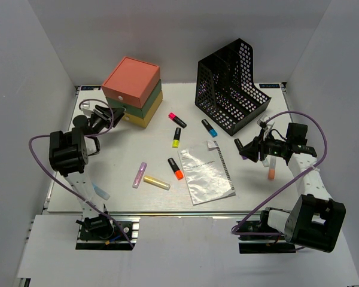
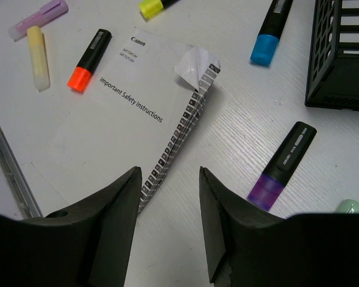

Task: Organize the desk

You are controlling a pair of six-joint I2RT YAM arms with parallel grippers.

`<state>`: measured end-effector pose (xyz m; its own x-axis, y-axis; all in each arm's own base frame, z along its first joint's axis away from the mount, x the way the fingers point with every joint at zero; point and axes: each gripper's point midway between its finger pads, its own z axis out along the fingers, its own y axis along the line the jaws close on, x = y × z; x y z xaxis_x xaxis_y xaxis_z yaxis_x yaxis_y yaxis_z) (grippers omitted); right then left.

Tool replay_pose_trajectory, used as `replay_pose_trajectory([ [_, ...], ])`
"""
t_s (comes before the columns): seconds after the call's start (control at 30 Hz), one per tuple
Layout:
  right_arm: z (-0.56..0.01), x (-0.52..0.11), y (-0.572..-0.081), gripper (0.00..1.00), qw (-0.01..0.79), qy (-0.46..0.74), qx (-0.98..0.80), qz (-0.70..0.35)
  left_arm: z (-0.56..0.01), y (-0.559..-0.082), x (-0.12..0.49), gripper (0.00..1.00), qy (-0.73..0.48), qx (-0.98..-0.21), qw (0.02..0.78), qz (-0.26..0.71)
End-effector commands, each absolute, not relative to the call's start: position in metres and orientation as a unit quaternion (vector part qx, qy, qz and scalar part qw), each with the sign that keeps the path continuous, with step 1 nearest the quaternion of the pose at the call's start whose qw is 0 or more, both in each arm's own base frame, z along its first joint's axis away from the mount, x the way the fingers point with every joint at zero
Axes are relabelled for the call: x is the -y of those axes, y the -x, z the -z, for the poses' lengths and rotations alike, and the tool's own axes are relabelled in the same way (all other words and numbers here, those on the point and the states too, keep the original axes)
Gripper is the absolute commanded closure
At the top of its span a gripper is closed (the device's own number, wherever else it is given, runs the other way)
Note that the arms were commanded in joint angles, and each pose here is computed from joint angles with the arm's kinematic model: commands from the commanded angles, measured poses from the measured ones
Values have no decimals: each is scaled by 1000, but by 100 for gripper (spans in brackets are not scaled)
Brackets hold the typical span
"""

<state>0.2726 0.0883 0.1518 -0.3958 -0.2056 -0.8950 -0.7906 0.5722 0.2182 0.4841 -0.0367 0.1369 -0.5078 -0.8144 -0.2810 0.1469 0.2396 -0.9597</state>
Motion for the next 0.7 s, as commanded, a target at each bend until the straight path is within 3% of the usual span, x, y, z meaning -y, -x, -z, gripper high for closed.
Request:
replay_pose_trajectory([
  [0.0,-161,-89,-277,51,454,336,-757,-329,-152,-490,30,50,229,-647,453,569],
  [0.67,-158,-88,-278,51,451,333,-761,-326,-145,-500,28,46,225,-624,458,592],
])
